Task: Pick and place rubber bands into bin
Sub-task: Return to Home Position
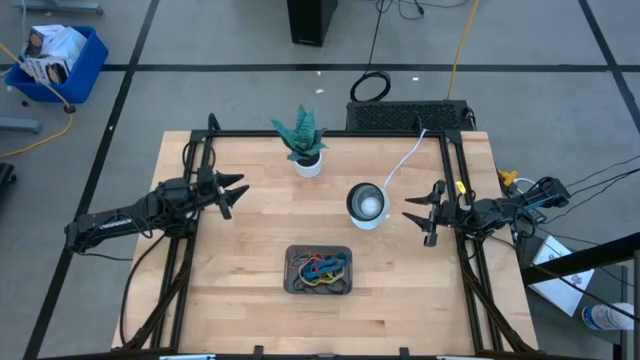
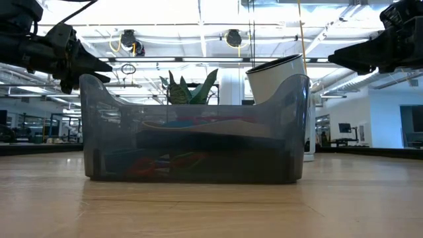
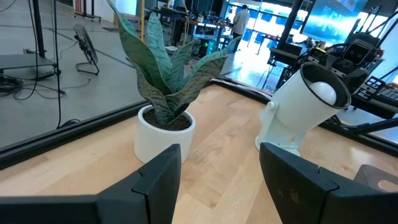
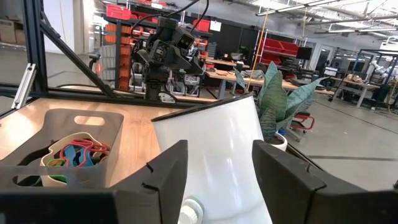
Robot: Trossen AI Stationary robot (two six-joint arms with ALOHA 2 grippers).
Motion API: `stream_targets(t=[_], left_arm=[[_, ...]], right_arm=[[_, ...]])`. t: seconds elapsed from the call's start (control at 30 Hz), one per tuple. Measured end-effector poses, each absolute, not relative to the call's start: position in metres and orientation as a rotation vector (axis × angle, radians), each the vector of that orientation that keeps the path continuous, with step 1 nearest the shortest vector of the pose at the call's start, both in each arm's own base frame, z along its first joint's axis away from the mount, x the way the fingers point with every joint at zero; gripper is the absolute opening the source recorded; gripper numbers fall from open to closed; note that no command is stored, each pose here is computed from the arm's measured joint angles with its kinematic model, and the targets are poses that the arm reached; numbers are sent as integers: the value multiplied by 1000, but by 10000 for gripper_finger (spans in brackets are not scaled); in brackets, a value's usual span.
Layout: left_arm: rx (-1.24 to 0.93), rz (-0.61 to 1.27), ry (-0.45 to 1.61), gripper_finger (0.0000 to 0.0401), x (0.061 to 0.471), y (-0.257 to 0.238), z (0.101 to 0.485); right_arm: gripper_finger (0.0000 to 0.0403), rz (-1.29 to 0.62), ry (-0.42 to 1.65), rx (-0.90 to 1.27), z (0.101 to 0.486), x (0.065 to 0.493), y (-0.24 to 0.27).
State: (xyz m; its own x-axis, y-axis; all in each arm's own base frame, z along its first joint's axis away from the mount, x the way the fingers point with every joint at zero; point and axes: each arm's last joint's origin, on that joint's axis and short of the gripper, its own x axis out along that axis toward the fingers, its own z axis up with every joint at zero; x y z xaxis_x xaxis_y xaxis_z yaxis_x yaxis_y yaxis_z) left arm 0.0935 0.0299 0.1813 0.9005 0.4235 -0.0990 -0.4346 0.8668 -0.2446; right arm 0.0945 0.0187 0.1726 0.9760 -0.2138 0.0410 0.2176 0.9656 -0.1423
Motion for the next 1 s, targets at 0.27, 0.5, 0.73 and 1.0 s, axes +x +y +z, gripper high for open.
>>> stream_targets(t=[0.27,0.5,0.73,1.0], left_arm=[[-267,450,42,225,94,30,181],[-266,449,42,225,94,30,181],[-266,449,42,225,94,30,181],[-267,449,42,225,94,30,181]], right_arm=[[175,-218,-25,-147,173,94,19],[177,-218,-25,-147,173,94,19],[172,-218,-25,-147,173,94,19],[176,-218,-25,-147,173,94,19]])
